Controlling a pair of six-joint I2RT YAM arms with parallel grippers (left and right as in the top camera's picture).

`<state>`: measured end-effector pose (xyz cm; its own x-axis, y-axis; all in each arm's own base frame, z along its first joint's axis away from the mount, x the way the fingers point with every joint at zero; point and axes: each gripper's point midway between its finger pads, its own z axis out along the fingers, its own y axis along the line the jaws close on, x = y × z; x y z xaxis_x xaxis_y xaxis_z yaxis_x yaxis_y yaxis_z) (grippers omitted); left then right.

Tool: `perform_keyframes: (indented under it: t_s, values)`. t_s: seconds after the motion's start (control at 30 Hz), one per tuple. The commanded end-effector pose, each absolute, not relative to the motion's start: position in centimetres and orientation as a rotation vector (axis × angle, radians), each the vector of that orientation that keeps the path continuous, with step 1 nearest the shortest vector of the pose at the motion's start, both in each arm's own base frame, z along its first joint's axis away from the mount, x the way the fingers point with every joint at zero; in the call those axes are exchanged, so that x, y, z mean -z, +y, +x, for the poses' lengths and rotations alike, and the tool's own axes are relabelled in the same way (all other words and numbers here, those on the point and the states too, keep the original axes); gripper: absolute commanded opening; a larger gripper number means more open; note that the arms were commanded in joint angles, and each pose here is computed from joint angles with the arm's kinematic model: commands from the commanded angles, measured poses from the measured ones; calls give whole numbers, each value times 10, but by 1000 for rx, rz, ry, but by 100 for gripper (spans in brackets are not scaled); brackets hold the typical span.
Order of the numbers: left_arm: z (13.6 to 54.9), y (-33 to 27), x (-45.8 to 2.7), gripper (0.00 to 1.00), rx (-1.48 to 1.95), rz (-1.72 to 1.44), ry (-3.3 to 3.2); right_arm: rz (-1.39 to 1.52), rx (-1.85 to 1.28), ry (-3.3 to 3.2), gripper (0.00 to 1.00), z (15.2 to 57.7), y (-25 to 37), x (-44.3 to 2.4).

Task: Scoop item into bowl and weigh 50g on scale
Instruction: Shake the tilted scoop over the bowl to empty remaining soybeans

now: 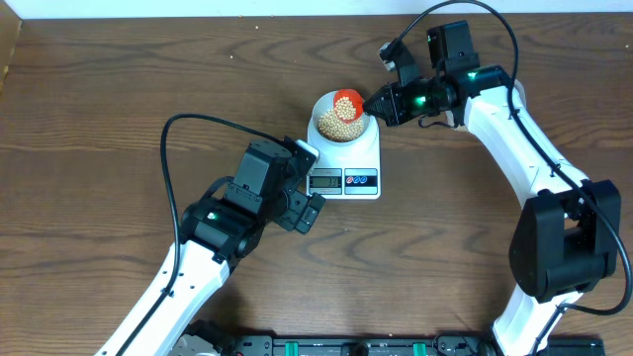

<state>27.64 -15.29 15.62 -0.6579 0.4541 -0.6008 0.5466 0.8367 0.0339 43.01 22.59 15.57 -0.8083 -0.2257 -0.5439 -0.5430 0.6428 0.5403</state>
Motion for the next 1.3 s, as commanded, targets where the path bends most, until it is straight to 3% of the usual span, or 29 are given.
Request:
perform_keyframes:
  t_s: [0.0,0.73,1.27]
  values:
    - [280,-155,-170,98,217,713,2368,-676,-991,2346,1,431,228,-180]
    - [280,-155,-170,98,217,713,2368,-1088,-639,2162,1,436,235,-167]
    - [280,-155,-170,98,217,713,2368,-1100,-591,2171,1,437,236,-164]
